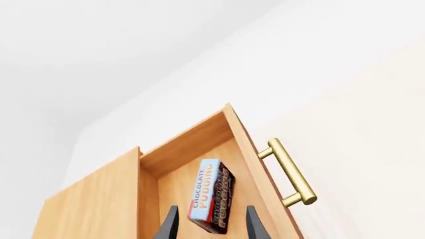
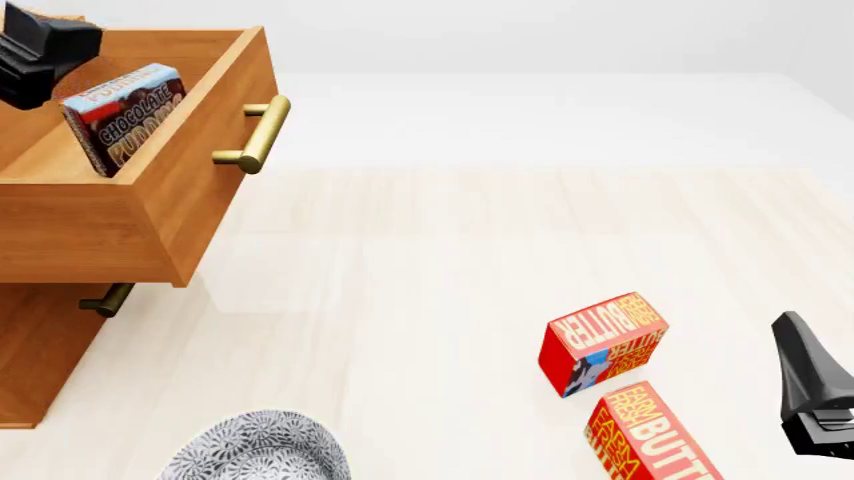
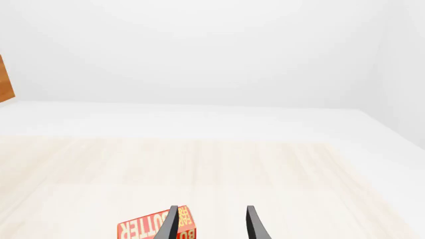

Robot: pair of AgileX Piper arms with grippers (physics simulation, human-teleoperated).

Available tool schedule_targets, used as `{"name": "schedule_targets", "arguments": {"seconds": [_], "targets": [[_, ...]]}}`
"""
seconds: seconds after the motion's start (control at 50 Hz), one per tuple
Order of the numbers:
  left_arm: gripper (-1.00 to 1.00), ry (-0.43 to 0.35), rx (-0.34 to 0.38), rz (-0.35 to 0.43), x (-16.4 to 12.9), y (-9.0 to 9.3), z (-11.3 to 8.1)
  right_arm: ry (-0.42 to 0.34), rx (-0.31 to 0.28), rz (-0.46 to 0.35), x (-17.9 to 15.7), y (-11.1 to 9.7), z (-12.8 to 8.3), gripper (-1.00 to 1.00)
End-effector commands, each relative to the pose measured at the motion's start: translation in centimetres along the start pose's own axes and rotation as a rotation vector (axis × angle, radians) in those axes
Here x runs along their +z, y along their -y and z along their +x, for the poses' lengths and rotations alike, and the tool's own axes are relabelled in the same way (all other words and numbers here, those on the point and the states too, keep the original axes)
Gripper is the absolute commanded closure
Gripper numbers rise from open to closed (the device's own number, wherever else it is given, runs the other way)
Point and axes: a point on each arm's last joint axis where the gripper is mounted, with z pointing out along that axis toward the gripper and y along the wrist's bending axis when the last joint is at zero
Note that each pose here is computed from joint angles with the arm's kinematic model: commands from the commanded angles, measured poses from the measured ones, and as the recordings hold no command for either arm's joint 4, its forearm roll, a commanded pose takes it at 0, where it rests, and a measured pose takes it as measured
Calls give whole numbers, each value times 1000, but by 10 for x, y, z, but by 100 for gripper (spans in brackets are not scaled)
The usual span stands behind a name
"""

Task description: Put the chocolate pudding in the top drawer of the cabinet and close it.

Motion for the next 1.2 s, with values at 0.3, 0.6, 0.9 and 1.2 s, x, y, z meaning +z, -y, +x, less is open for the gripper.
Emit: {"name": "schedule_targets", "arguments": {"seconds": [0.3, 0.6, 0.9, 1.2], "targets": [[-100, 51, 7, 60, -24, 14, 0, -2, 3, 1, 0, 0, 0, -100], [-100, 61, 24, 148, -17, 31, 1, -2, 4, 1, 0, 0, 0, -100], [-100, 80, 48, 226, -11, 48, 2, -2, 4, 1, 0, 0, 0, -100], [-100, 96, 82, 335, 5, 76, 2, -2, 4, 1, 0, 0, 0, -100]]}}
